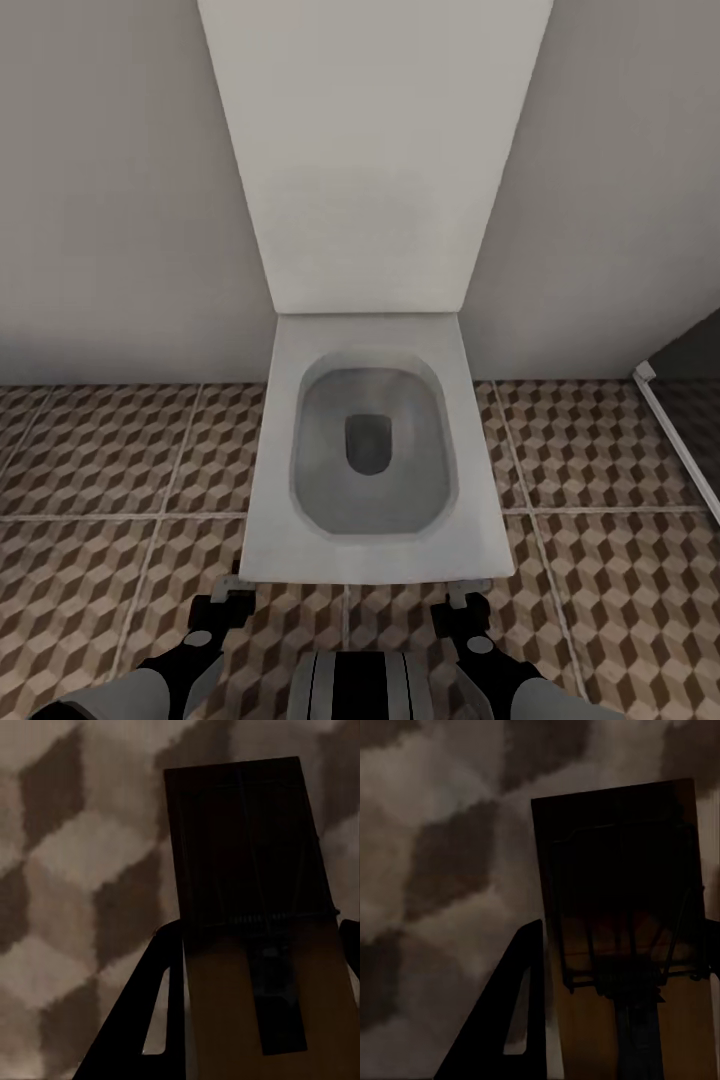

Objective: Take the four mousetraps from the cabinet in the bathroom and place them on the bathroom floor. Make sure all four end up on the same floor surface, and ensure that at least two of them are either under or directly next to the same bathroom sink.

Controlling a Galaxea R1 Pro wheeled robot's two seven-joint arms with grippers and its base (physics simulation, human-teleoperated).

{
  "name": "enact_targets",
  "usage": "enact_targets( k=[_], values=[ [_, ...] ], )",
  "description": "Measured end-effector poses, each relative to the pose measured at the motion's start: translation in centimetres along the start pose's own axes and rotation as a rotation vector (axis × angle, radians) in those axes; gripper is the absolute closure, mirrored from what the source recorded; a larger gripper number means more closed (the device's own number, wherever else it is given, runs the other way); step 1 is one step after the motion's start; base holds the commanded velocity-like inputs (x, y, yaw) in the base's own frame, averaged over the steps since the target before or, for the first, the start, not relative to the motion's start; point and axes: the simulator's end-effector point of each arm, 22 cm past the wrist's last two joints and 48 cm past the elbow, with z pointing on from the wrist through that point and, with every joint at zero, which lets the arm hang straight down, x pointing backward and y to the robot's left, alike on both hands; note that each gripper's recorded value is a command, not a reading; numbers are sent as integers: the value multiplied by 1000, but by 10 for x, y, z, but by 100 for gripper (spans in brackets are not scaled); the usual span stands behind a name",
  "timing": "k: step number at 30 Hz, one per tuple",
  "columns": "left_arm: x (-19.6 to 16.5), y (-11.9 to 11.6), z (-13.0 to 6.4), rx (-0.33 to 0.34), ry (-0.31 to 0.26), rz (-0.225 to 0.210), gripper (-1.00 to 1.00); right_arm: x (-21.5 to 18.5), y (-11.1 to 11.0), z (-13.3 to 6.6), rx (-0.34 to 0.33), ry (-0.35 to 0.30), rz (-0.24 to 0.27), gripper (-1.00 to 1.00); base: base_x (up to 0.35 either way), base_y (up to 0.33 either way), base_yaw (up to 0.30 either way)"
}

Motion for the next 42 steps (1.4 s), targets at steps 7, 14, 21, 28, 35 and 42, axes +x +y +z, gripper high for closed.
enact_targets(
  k=[7,14,21,28,35,42],
  values=[
    [0,0,0,-1,-1,0,100,0,-1,0,-1,-1,-4,100,16,0,0],
    [0,0,0,-1,-1,-1,100,-1,1,0,-10,-4,-10,100,6,0,0],
    [0,0,0,-2,-1,-1,100,-1,0,0,-9,-5,-10,100,195,0,0],
    [0,0,0,-1,-2,-1,100,-1,-2,1,-7,-5,-11,100,55,0,0],
    [0,0,0,-1,-1,-1,100,1,-10,2,4,-3,-13,100,3,0,0],
    [0,1,0,6,-1,3,100,11,-60,4,68,15,-19,100,0,0,0]
  ],
)
